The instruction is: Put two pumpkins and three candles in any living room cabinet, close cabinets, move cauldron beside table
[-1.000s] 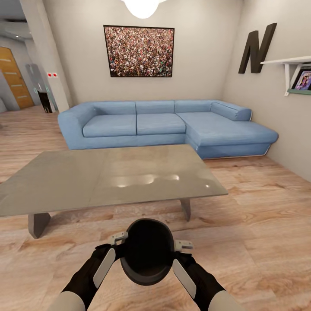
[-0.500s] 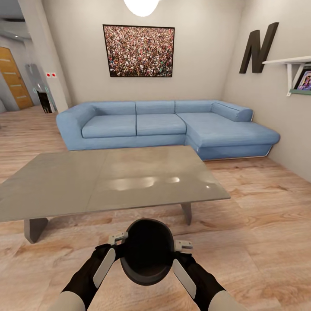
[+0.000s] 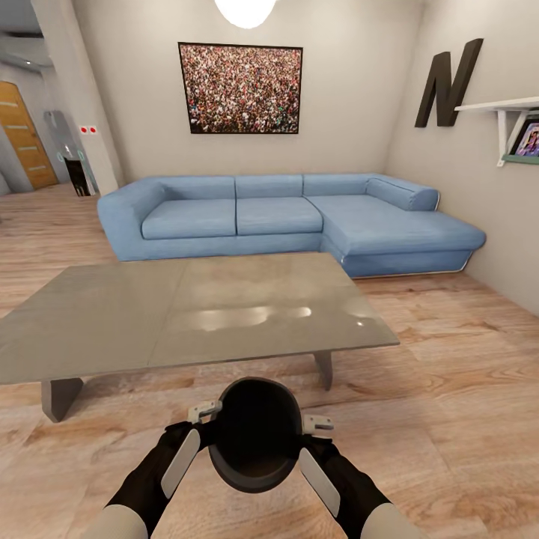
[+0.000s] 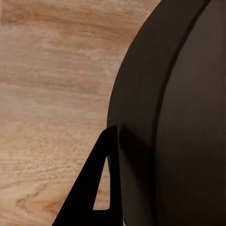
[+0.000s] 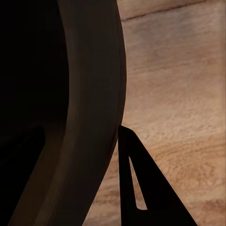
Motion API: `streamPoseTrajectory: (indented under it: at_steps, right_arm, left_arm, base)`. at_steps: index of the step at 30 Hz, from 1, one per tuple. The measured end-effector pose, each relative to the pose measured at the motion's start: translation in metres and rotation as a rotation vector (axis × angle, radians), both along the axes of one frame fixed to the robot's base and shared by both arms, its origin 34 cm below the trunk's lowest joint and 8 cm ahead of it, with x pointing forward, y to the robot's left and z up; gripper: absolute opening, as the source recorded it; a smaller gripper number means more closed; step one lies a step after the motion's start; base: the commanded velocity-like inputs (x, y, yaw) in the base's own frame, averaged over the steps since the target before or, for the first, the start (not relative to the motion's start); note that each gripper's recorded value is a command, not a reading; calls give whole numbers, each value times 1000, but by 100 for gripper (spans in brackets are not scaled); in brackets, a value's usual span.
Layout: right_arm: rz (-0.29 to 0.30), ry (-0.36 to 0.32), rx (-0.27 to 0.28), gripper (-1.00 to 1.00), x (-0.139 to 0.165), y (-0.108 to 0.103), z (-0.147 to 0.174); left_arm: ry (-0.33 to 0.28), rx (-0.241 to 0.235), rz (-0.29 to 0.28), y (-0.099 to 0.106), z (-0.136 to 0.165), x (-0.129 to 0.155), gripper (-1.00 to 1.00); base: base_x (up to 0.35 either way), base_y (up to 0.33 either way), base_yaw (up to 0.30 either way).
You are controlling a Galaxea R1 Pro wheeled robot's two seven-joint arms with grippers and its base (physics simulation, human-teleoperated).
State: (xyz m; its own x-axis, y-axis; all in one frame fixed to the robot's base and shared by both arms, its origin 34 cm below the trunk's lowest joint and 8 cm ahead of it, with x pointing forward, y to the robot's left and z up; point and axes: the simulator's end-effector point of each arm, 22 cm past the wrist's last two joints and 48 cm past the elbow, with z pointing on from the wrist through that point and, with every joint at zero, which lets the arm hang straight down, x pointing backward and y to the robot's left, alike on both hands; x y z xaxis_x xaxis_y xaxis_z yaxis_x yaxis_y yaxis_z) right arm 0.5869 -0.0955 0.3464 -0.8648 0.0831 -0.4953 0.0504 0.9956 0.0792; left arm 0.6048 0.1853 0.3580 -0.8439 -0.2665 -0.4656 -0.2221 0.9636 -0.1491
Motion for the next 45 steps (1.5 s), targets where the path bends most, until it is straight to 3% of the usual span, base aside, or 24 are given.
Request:
streamPoseTrajectory:
  at_steps: [6,30,45]
  right_arm:
    - [1,1,0,-100,0,0,0]
    - [0,35,1,-100,-18,0,-55]
    - [1,86,0,-100,-30,0,-82]
  left_arm:
    - [1,0,0,0,0,0,-100]
    - [36,-1,1,0,-56,-18,-100]
    - [86,-1,0,0,-83,-29,-100]
  base:
    - [0,0,0]
    - [0,0,3]
    - [0,0,183]
